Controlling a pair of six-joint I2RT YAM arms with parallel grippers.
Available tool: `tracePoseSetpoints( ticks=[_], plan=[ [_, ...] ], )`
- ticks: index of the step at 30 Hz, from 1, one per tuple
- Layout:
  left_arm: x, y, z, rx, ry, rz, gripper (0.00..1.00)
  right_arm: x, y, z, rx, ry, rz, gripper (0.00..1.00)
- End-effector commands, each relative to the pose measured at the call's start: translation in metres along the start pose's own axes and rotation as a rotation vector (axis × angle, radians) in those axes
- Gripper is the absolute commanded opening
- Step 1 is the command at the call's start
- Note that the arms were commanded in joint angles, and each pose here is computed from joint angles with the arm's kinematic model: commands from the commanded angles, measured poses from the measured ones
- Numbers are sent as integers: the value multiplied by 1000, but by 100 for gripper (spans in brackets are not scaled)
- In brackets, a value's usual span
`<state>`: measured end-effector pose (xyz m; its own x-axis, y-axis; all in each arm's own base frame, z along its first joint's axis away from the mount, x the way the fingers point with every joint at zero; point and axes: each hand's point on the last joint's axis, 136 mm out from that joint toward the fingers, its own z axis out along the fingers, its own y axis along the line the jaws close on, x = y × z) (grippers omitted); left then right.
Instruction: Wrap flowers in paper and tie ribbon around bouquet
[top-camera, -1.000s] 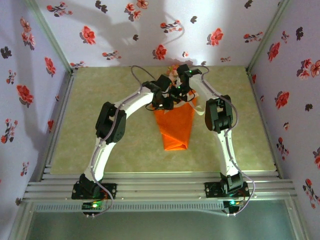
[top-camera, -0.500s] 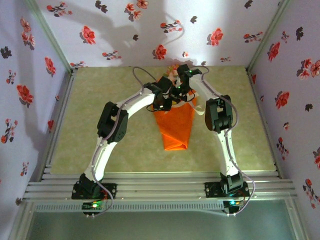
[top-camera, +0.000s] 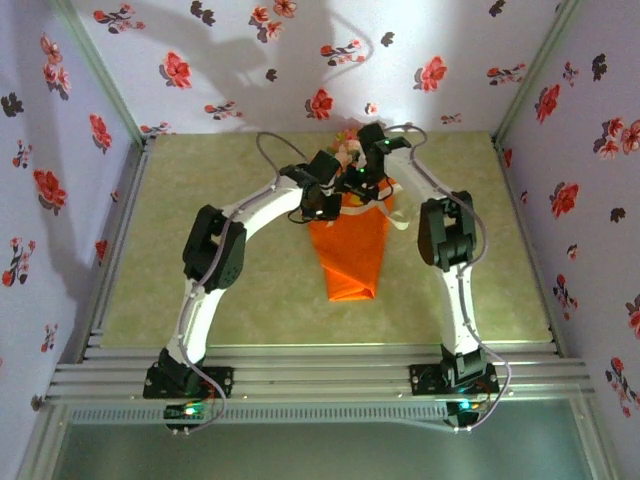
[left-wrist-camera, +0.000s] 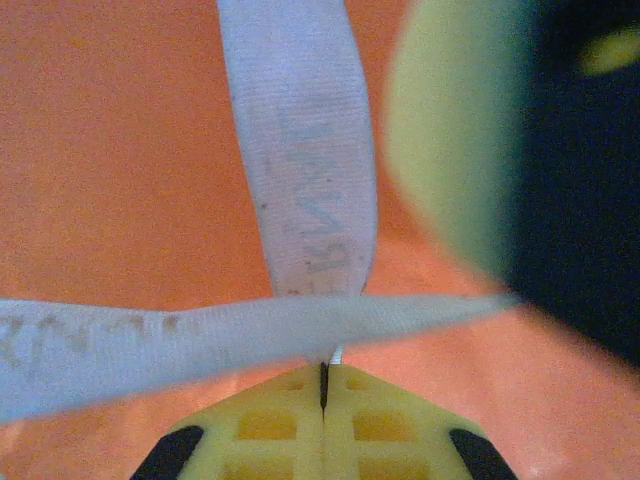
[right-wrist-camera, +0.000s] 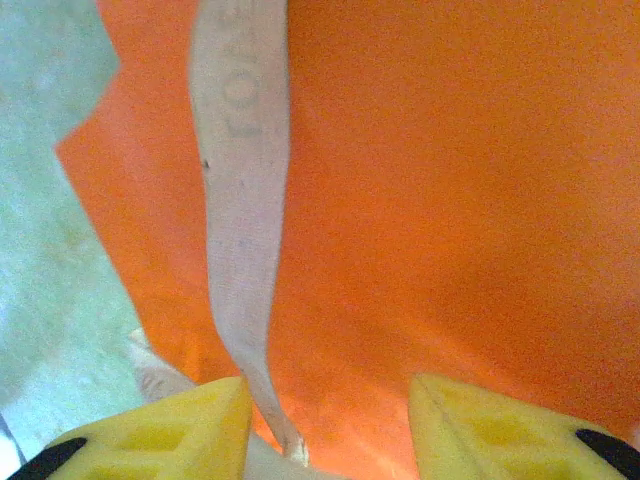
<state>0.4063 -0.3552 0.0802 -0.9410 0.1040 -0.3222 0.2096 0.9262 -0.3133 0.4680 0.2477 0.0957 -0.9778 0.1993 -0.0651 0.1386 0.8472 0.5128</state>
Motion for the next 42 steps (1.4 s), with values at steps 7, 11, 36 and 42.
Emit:
tracePoseSetpoints(
  ticks=[7, 11, 36, 42],
  plan=[
    [-7, -11, -31, 106, -32, -87, 0, -38, -70, -84, 40, -412, 384, 58],
    [-7, -12, -30, 125, -27, -103, 0, -41, -93, -67, 72, -359, 508, 56],
    [-13, -17, -50, 149, -51, -104, 0, -71, -127, -9, 104, -329, 734, 16],
    [-16, -20, -69, 167, -76, -109, 0, -80, -123, -30, 98, -388, 704, 0]
  ],
)
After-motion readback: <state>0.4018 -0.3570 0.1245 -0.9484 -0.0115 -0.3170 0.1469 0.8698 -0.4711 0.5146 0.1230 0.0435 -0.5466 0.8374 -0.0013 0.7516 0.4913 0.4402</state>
